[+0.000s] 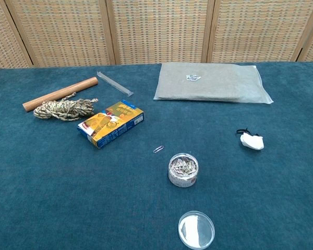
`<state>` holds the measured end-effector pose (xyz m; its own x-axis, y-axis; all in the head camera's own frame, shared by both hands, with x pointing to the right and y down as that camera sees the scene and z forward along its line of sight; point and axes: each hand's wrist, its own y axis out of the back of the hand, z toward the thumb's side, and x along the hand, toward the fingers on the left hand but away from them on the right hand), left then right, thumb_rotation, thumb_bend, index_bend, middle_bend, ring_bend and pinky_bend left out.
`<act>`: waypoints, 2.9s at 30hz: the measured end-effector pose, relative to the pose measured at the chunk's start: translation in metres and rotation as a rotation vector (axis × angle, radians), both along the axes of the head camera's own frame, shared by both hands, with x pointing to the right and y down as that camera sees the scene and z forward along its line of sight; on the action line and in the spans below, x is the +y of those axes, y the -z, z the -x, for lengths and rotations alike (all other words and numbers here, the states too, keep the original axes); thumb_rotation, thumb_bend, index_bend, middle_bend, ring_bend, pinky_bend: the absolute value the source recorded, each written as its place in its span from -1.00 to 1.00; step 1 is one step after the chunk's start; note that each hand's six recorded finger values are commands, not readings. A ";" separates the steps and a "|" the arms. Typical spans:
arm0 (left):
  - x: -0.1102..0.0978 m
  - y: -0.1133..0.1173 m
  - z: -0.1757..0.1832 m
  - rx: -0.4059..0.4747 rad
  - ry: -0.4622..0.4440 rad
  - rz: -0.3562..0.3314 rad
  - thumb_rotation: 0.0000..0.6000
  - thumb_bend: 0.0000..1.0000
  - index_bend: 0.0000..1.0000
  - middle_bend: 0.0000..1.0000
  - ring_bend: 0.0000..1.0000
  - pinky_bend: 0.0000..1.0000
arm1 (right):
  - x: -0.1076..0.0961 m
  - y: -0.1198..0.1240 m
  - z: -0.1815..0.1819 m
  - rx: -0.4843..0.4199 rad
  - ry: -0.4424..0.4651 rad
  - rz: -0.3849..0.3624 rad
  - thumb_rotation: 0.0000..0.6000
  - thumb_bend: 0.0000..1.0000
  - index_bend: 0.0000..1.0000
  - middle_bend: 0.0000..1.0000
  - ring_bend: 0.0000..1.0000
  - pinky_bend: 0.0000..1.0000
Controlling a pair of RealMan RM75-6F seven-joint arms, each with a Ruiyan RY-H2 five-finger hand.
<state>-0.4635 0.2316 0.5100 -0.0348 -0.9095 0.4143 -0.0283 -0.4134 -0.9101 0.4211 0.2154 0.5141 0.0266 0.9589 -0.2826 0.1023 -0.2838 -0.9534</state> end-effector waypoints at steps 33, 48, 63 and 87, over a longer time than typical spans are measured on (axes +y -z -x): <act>-0.022 -0.024 0.013 -0.027 0.065 0.058 1.00 -1.00 -1.00 -1.00 -1.00 -1.00 | -0.116 -0.075 0.239 -0.103 0.611 0.256 1.00 -0.32 -0.19 -1.00 -1.00 -1.00; -0.033 -0.042 0.023 -0.055 0.098 0.110 1.00 -1.00 -1.00 -1.00 -1.00 -1.00 | -0.105 -0.173 0.332 -0.019 0.723 0.357 1.00 -0.32 -0.10 -1.00 -1.00 -1.00; -0.034 -0.042 0.022 -0.051 0.102 0.113 1.00 -1.00 -1.00 -1.00 -1.00 -1.00 | -0.095 -0.211 0.353 0.041 0.708 0.397 1.00 -0.31 -0.05 -1.00 -1.00 -1.00; -0.037 -0.042 0.028 -0.045 0.122 0.112 1.00 -1.00 -1.00 -1.00 -1.00 -1.00 | -0.095 -0.228 0.384 0.043 0.662 0.430 1.00 -0.31 -0.02 -1.00 -1.00 -1.00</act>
<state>-0.4914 0.1943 0.5524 -0.1627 -0.8458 0.5081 -0.0450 -0.5080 -0.8602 0.0369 0.1209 0.7424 0.5340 0.5538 -0.6389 -0.2512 -0.6176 -0.7453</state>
